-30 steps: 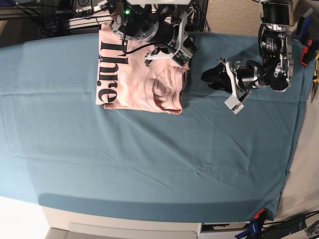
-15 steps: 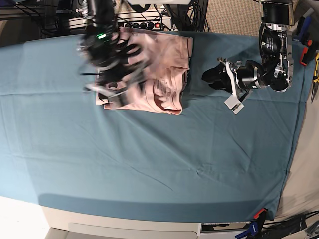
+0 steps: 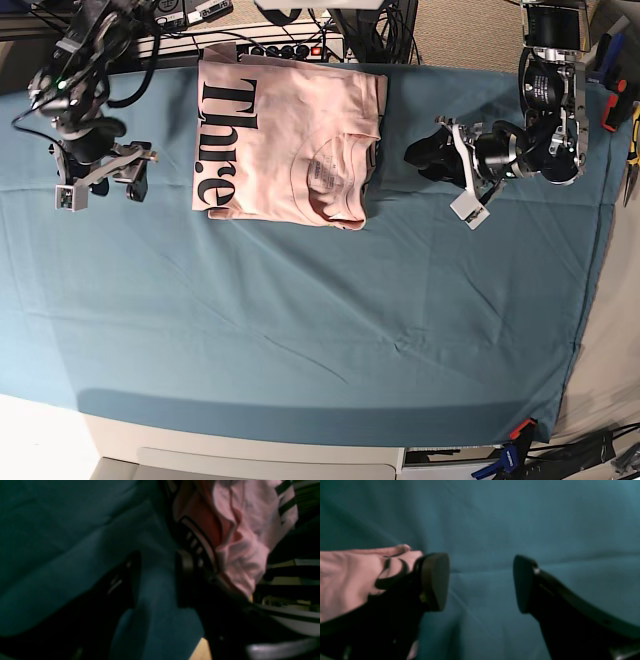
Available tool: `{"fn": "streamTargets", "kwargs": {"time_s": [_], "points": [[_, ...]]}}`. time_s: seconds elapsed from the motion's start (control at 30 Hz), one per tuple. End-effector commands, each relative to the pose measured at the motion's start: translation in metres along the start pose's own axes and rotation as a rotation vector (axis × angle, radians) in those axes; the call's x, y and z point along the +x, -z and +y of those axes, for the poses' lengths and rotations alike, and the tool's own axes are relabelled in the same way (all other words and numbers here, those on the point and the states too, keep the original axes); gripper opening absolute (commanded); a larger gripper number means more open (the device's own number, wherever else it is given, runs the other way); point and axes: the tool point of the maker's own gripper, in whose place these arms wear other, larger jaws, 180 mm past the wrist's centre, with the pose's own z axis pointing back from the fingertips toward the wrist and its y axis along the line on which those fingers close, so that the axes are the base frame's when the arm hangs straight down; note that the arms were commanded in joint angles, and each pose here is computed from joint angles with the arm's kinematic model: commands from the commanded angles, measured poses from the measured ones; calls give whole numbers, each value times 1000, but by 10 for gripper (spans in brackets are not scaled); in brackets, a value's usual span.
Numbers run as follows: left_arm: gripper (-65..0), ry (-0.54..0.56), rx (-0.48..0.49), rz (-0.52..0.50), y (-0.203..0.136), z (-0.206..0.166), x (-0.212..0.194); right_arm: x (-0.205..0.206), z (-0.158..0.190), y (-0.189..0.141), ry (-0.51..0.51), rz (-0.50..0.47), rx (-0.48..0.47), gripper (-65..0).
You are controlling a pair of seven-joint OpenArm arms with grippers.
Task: Fold the T-shirt properly
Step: 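Open the right gripper and withdraw it beside the folded shirt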
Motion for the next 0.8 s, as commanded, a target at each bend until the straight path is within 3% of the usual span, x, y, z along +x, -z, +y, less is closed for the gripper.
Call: {"fn": "streamTargets", "kwargs": {"time_s": [0.0, 0.17, 0.3, 0.53, 0.77], "points": [[-409, 30, 0, -39, -5, 0, 13, 8, -2, 6, 7, -17, 31, -253], [-409, 32, 5, -33, -5, 1, 13, -7, 18, 35, 124, 75, 277, -253], [-409, 34, 16, -22, -5, 3, 10, 1, 33, 39, 164, 60, 398, -253], [-410, 32, 16, -22, -4, 3, 10, 11, 46, 35, 156, 23, 476, -253], [-409, 33, 16, -30, -5, 3, 11, 8, 47, 36, 152, 35, 473, -253]]}}
